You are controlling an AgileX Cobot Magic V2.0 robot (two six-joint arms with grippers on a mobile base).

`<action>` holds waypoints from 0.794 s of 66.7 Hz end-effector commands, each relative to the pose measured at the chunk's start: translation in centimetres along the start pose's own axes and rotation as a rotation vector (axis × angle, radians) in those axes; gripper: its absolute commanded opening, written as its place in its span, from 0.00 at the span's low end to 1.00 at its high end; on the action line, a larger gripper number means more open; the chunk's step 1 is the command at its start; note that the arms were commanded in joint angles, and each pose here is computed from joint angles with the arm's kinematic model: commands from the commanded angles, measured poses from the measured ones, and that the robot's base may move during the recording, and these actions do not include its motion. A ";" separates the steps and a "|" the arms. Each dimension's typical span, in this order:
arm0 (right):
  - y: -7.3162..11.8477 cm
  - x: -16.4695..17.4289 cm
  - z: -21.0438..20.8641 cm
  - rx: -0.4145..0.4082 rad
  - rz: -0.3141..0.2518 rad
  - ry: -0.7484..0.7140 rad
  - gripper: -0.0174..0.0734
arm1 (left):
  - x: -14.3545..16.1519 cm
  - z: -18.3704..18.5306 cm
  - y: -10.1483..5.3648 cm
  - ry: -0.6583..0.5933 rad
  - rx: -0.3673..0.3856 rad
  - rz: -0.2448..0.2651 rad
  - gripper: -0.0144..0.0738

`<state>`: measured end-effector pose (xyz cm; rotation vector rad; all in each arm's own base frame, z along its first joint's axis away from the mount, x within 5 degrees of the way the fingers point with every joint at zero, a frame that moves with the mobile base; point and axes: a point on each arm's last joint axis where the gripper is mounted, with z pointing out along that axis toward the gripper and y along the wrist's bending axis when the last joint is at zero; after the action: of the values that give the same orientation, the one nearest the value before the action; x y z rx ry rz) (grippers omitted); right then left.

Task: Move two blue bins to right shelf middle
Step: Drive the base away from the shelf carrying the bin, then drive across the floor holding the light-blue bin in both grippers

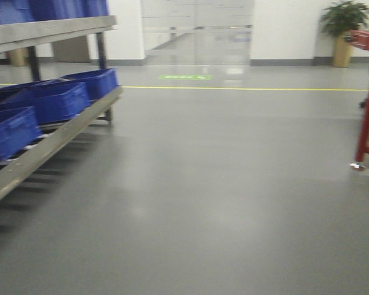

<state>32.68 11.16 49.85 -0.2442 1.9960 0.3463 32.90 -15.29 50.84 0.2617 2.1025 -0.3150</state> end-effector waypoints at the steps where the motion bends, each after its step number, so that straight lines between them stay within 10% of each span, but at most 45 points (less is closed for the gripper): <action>1: 1.0 -1.4 -1.0 -0.063 0.035 -0.125 0.02 | -1.0 -1.5 -2.0 -0.105 0.150 -0.034 0.04; 53: 1.0 -1.4 -1.0 -0.063 0.035 -0.125 0.02 | -1.0 -1.5 -2.0 -0.105 0.150 -0.034 0.04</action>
<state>32.67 11.16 49.82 -0.2449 1.9998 0.3458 32.89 -15.31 50.84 0.2624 2.1025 -0.3153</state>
